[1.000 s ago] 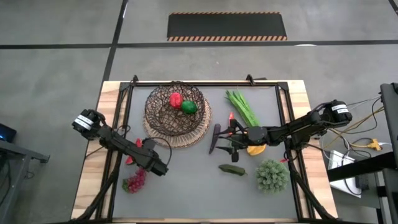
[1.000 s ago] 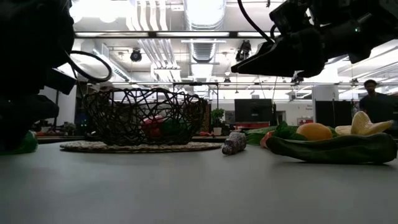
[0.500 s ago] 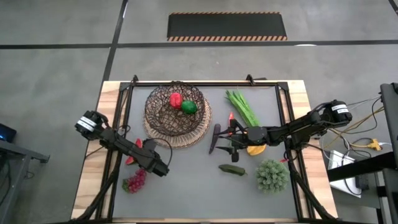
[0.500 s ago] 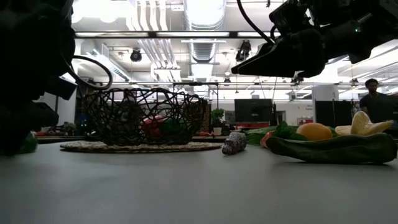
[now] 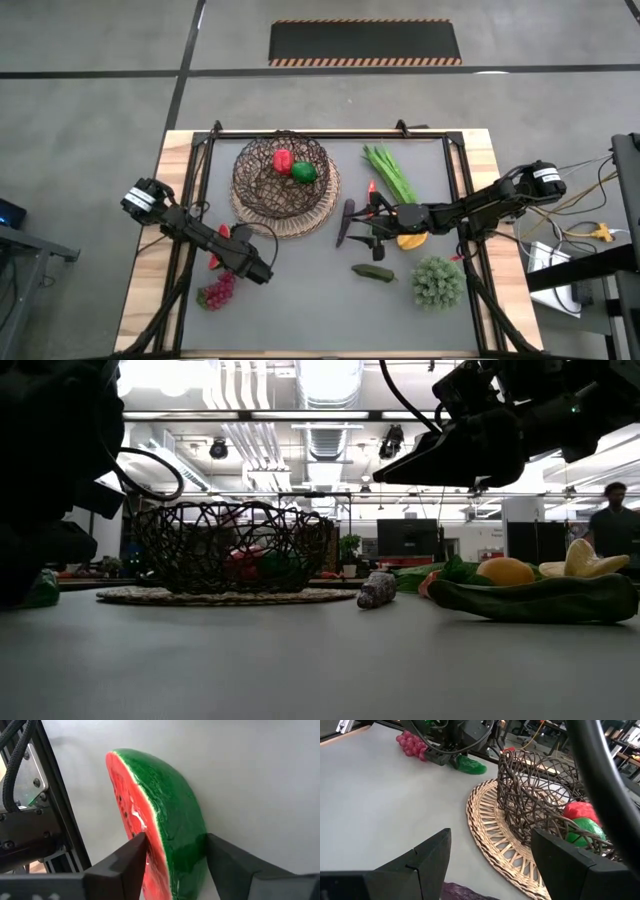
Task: Build produce basket
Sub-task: Put the red watermelon into the black wire basket
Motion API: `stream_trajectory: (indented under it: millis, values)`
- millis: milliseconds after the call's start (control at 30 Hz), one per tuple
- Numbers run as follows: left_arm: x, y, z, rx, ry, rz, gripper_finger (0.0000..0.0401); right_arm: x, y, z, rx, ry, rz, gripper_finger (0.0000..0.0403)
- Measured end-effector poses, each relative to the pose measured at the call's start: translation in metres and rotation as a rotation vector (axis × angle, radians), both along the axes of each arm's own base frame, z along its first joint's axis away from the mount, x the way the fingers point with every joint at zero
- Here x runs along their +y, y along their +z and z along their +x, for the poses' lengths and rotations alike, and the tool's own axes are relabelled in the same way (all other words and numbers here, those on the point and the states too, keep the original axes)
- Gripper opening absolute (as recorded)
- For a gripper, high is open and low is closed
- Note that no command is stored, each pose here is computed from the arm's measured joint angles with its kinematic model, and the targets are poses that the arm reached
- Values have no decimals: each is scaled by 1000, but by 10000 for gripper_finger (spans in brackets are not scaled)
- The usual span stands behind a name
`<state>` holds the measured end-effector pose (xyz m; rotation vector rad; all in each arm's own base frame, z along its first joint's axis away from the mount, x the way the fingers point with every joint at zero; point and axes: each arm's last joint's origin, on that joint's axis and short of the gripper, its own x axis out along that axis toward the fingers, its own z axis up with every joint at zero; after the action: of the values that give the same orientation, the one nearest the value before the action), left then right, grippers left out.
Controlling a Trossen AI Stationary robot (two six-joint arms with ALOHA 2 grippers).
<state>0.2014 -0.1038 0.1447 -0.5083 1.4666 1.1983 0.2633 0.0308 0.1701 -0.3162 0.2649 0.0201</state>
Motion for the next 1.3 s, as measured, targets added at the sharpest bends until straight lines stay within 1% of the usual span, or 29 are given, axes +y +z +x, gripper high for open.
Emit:
stream_trajectory:
  millis: [167, 267, 400, 567, 633, 767, 867, 933, 1000, 1100, 1167, 1300]
  values:
    - [0, 0, 0, 1, 0, 1, 163, 0, 0, 0, 1, 0, 0, 258]
    - [-1, 5, 2, 3, -1, 1, 162, 0, 0, 0, 2, 0, 0, 258]
    - [-5, 21, 8, 22, -8, 8, 162, 0, 0, 0, 1, -1, 3, 258]
    - [-13, 49, 21, -7, -66, -35, 161, 0, 0, 0, 3, -3, 10, 258]
    - [-18, 59, 27, -30, -102, -80, 161, 0, 0, 0, 4, -6, 18, 258]
    - [-35, 86, 37, -83, -175, -234, 161, 0, -1, 0, 8, -7, 22, 258]
    - [-51, 109, 43, -176, -271, -285, 161, 0, -2, 0, 15, -7, 24, 258]
    - [-61, 124, 46, -271, -344, -265, 161, 0, -2, 0, 18, -6, 30, 258]
    - [-69, 140, 52, -409, -427, -211, 161, 1, -2, 0, 18, 20, 48, 258]
    - [-79, 159, 61, -654, -601, -77, 161, 3, 1, 0, -10, 96, 86, 258]
    - [-85, 167, 70, -791, -727, 20, 161, 5, 5, 1, -41, 150, 118, 258]
    - [-92, 175, 84, -936, -933, 144, 161, 8, 13, 2, -116, 254, 179, 258]
